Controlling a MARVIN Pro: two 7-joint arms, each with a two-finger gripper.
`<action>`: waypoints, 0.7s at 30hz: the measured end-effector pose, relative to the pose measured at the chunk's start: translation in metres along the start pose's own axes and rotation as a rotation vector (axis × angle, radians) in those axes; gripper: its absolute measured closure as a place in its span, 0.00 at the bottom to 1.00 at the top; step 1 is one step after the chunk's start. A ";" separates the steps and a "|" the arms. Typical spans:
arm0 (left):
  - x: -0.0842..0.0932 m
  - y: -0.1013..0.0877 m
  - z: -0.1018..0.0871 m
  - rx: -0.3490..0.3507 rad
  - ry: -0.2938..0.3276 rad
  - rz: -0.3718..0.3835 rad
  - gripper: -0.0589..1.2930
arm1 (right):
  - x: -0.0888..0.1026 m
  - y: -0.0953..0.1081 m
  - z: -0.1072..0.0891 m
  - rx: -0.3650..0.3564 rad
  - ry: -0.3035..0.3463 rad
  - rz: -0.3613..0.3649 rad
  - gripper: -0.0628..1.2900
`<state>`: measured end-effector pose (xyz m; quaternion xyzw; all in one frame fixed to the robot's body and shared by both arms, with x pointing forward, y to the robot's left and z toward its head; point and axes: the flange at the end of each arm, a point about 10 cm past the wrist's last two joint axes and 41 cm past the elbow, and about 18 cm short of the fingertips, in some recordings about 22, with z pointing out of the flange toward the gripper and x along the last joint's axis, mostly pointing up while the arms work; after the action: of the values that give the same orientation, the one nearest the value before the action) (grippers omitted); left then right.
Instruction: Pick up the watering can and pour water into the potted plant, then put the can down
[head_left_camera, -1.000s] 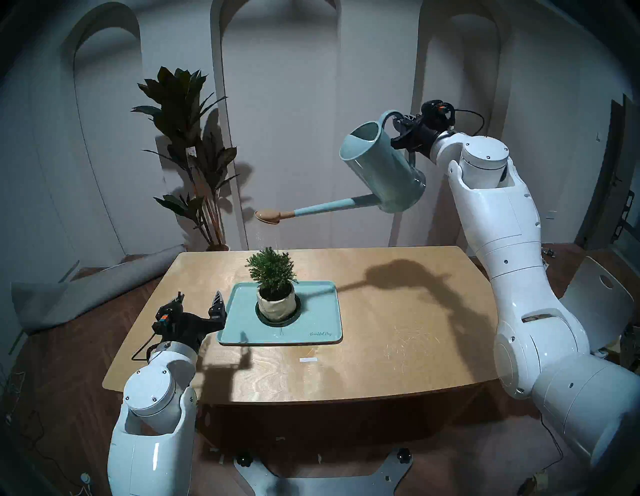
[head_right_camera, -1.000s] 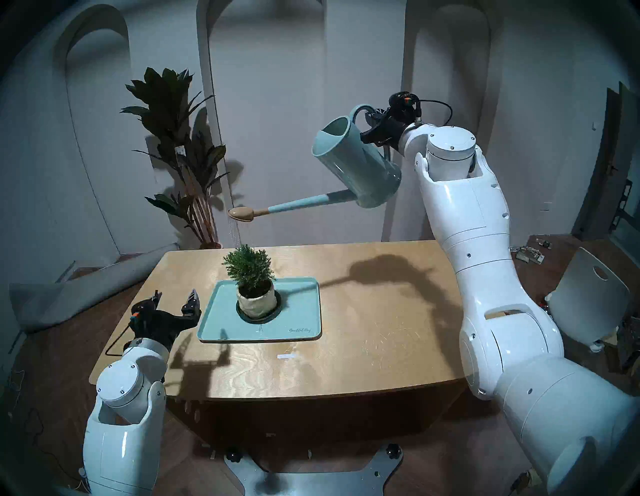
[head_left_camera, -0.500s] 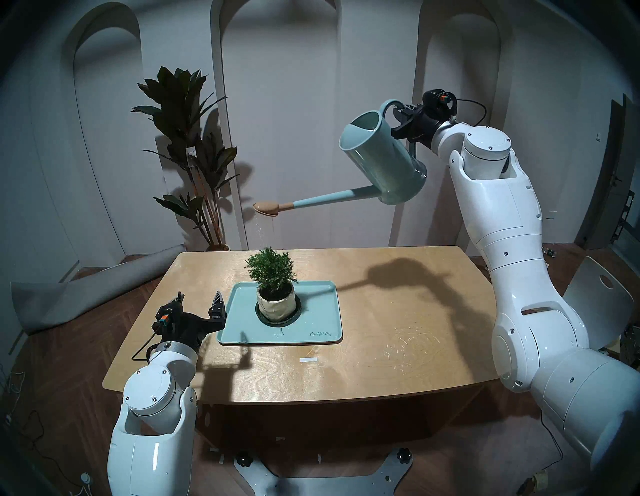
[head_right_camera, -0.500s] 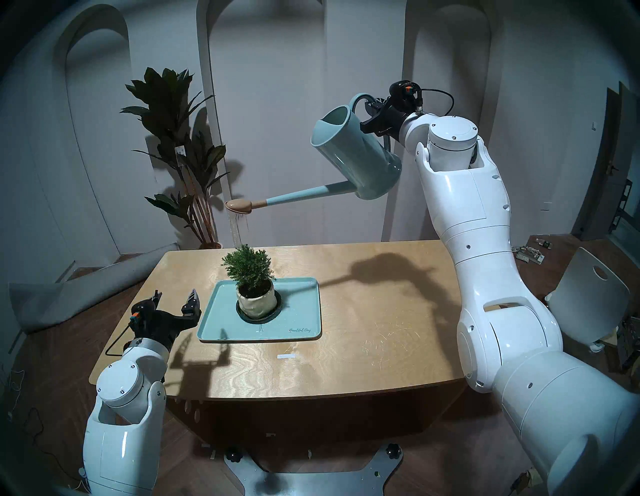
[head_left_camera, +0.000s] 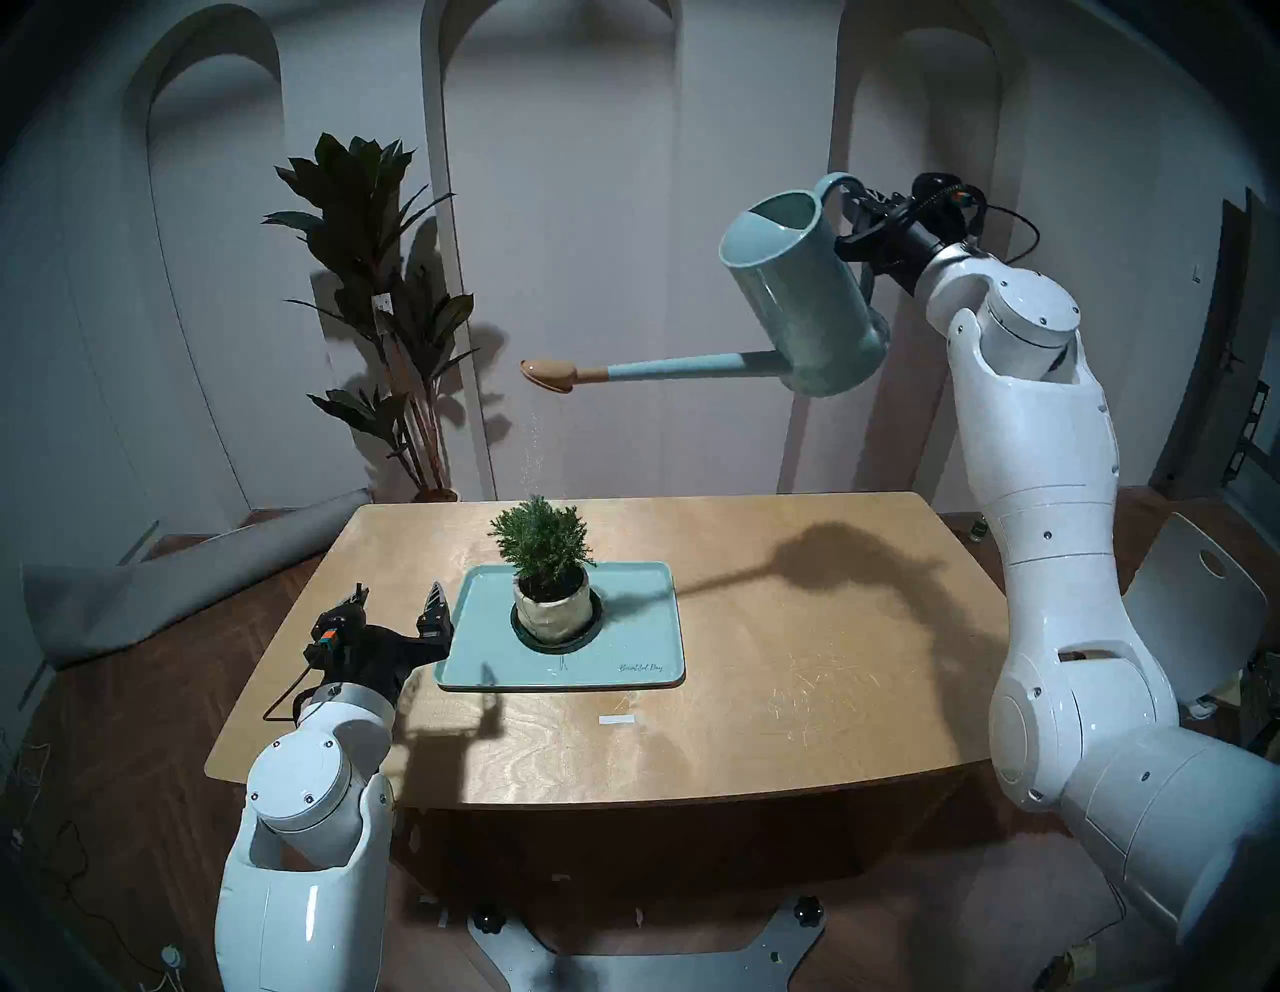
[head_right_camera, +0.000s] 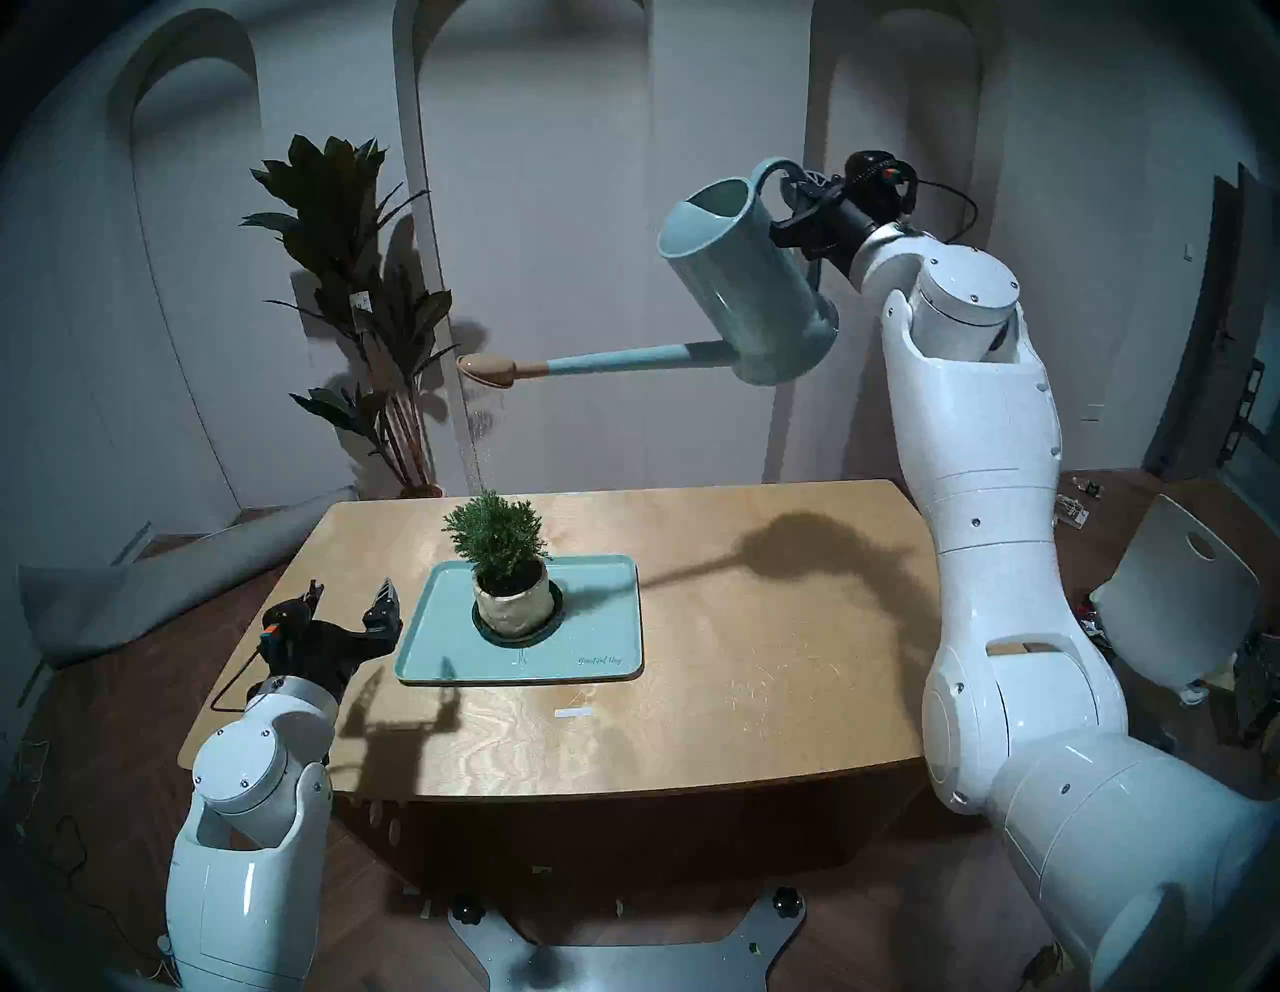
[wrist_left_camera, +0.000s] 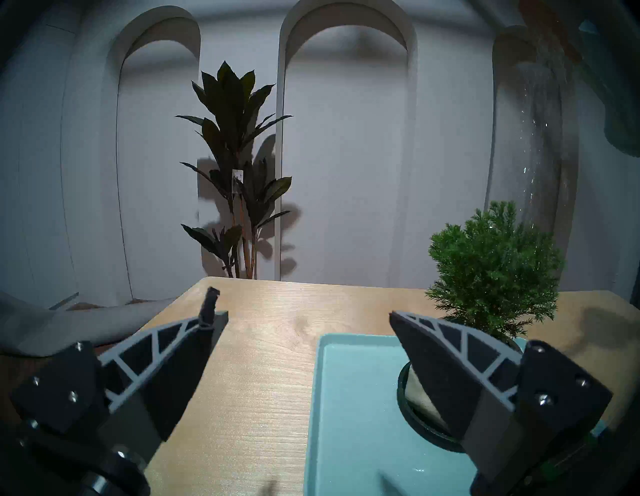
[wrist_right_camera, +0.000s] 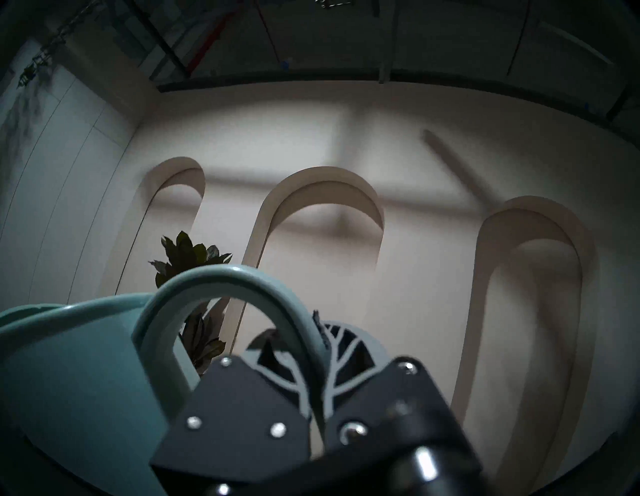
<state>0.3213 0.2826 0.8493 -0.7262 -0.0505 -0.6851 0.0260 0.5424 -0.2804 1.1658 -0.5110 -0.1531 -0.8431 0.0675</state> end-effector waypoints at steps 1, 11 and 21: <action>0.000 0.000 0.000 0.000 0.000 0.000 0.04 | -0.002 0.000 -0.002 -0.004 0.003 0.008 0.94; 0.000 0.000 0.000 0.000 0.001 0.000 0.04 | -0.049 -0.006 -0.042 -0.078 0.038 0.173 0.94; 0.001 0.000 0.000 0.000 0.001 0.000 0.04 | -0.092 -0.014 -0.064 -0.144 0.052 0.287 0.94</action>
<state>0.3212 0.2826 0.8499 -0.7258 -0.0506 -0.6856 0.0262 0.5281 -0.2919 1.0546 -0.5090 -0.0161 -0.8466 0.1544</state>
